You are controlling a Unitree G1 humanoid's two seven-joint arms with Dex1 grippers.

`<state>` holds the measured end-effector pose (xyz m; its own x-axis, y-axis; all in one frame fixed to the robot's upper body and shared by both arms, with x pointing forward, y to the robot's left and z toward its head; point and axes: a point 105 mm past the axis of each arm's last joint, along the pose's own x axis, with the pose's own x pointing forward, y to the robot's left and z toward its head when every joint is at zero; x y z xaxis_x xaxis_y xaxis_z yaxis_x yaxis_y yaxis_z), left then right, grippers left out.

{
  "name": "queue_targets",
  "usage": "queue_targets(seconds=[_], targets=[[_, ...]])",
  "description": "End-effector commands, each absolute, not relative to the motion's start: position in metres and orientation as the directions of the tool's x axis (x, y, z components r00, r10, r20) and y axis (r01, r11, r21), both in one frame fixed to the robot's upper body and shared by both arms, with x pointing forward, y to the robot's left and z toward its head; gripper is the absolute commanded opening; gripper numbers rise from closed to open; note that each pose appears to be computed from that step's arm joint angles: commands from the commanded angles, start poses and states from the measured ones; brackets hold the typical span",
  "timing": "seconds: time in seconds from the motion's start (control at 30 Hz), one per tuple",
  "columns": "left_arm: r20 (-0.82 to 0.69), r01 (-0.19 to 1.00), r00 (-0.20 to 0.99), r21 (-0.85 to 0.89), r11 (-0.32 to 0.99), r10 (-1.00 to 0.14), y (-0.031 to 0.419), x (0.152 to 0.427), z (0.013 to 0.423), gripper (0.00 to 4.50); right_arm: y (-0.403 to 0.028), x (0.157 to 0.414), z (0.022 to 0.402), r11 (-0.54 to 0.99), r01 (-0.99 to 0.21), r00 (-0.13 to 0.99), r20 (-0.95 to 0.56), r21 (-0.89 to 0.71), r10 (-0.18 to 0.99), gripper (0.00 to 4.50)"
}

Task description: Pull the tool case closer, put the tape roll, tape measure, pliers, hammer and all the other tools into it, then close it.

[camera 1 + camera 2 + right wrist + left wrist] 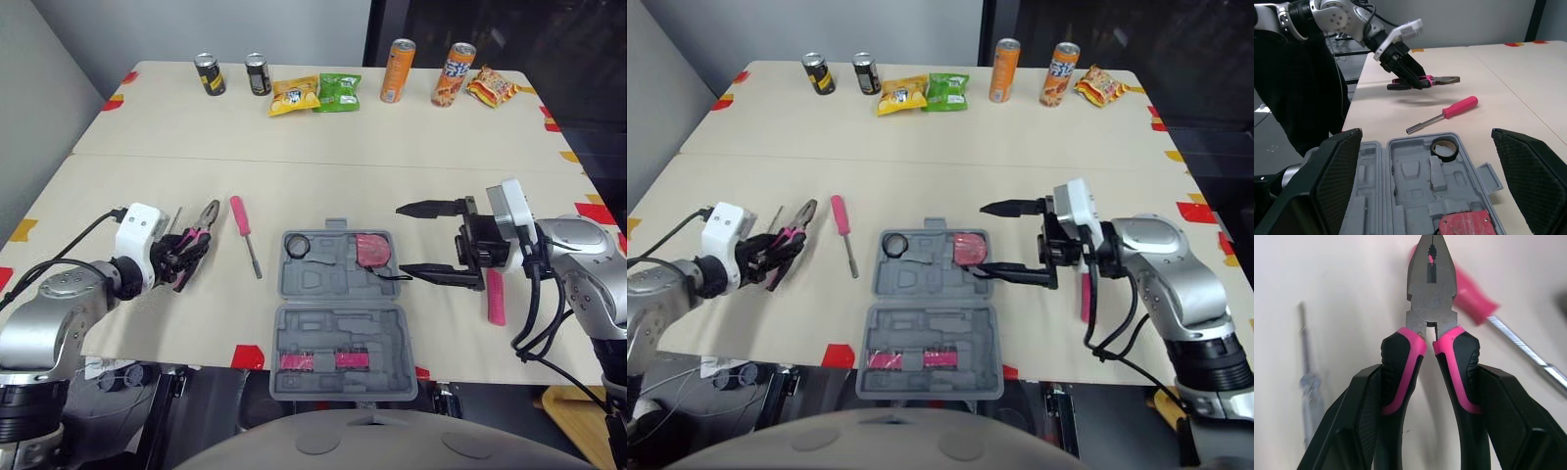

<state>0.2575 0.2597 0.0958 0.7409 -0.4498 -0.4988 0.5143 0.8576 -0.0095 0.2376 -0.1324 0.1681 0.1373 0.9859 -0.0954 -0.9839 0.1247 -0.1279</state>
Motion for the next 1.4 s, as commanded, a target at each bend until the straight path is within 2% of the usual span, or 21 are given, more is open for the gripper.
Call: queue_targets(seconds=[0.03, 0.13, 0.27, 0.37, 0.6, 0.9, 1.3, 1.4], targets=[[-0.427, 0.685, 0.664, 0.019, 0.728, -0.614, 0.26, 0.253, 0.136, 2.43, -0.121, 0.237, 0.18, 0.135, -0.976, 0.153, -0.096, -0.169, 0.984, 4.5], [-0.467, 0.801, 0.541, 0.033, 0.598, -0.699, 0.258, 0.248, 0.146, 2.43, -0.112, 0.244, 0.18, 0.175, -0.963, 0.204, -0.13, -0.205, 0.97, 4.5], [-0.511, 0.9, 0.396, 0.051, 0.433, -0.763, 0.248, 0.251, 0.157, 2.43, -0.098, 0.239, 0.182, 0.147, -0.968, 0.185, -0.182, -0.203, 0.966, 4.5], [-0.6, 0.953, 0.281, 0.083, 0.291, -0.749, 0.235, 0.261, 0.155, 2.43, -0.089, 0.247, 0.178, 0.171, -0.954, 0.25, -0.338, -0.246, 0.907, 4.5], [-0.709, 0.993, 0.112, 0.107, 0.052, -0.696, 0.191, 0.281, 0.15, 2.43, -0.056, 0.264, 0.162, 0.16, -0.967, 0.239, -0.479, -0.2, 0.845, 4.5], [-0.752, 0.981, 0.063, 0.169, -0.099, -0.657, 0.142, 0.301, 0.153, 2.43, -0.023, 0.281, 0.15, 0.189, -0.971, 0.239, -0.568, -0.146, 0.787, 4.5], [-0.724, 0.974, 0.065, 0.196, -0.115, -0.687, 0.113, 0.305, 0.167, 2.43, -0.009, 0.282, 0.145, 0.194, -0.975, 0.218, -0.589, -0.104, 0.778, 4.5], [-0.722, 0.974, 0.062, 0.194, -0.116, -0.689, 0.112, 0.305, 0.168, 2.43, -0.009, 0.284, 0.145, 0.207, -0.973, 0.228, -0.581, -0.102, 0.782, 3.66]])
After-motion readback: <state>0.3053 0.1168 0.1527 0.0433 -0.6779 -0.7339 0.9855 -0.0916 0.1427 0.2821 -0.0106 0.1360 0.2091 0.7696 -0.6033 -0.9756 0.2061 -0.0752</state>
